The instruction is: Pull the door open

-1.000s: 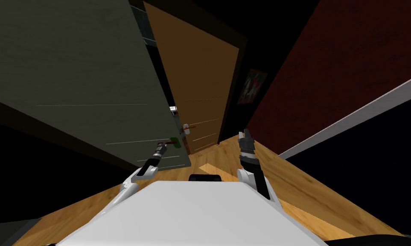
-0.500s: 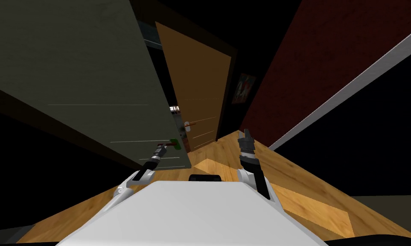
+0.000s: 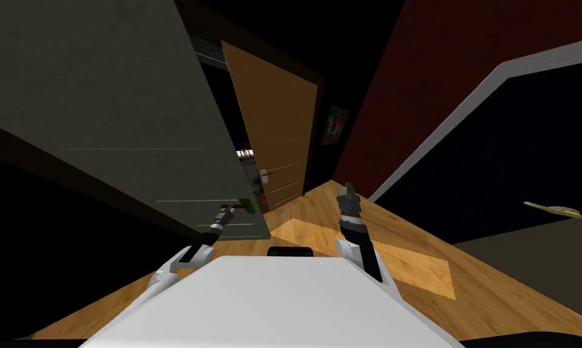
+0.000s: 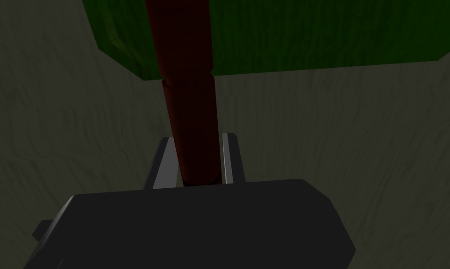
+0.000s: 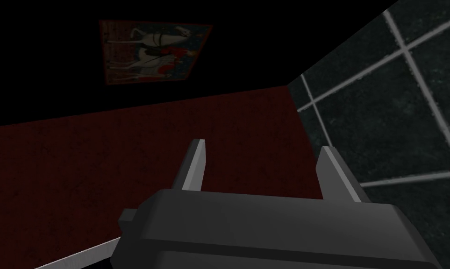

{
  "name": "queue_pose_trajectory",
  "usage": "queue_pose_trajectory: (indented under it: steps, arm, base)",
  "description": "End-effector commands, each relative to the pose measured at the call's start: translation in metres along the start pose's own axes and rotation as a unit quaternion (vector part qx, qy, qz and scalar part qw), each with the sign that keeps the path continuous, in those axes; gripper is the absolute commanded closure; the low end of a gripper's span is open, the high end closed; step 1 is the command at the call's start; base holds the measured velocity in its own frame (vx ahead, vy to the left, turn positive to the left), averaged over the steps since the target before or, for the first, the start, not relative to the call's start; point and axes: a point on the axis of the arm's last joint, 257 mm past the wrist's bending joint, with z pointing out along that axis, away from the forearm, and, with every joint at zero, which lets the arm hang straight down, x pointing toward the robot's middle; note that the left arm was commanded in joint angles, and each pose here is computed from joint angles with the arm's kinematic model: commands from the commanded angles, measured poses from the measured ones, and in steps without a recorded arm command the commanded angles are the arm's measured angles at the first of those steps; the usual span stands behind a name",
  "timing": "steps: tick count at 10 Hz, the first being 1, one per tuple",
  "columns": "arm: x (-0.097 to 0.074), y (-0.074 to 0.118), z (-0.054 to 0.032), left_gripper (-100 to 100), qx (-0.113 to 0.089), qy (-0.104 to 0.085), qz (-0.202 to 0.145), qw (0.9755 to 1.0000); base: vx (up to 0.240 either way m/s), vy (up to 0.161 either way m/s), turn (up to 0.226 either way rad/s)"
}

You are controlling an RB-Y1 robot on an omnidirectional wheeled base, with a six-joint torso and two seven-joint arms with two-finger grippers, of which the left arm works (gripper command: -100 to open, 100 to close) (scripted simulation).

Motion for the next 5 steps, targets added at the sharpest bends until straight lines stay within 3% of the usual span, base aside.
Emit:
queue_pose_trajectory:
  steps: [1,4,5]
  arm:
    - [0.008,0.003,-0.0085,100,-0.001,0.015,-0.004,0.9999]
    - [0.011,0.003,-0.0233,100,-0.001,0.034,-0.007,0.9994]
    - [0.002,0.001,-0.0191,100,0.0,0.024,-0.002,0.9997]
  base:
    - [-0.198,0.064,-0.137]
    - [-0.221,0.081,-0.173]
    - [-0.11,0.041,-0.027]
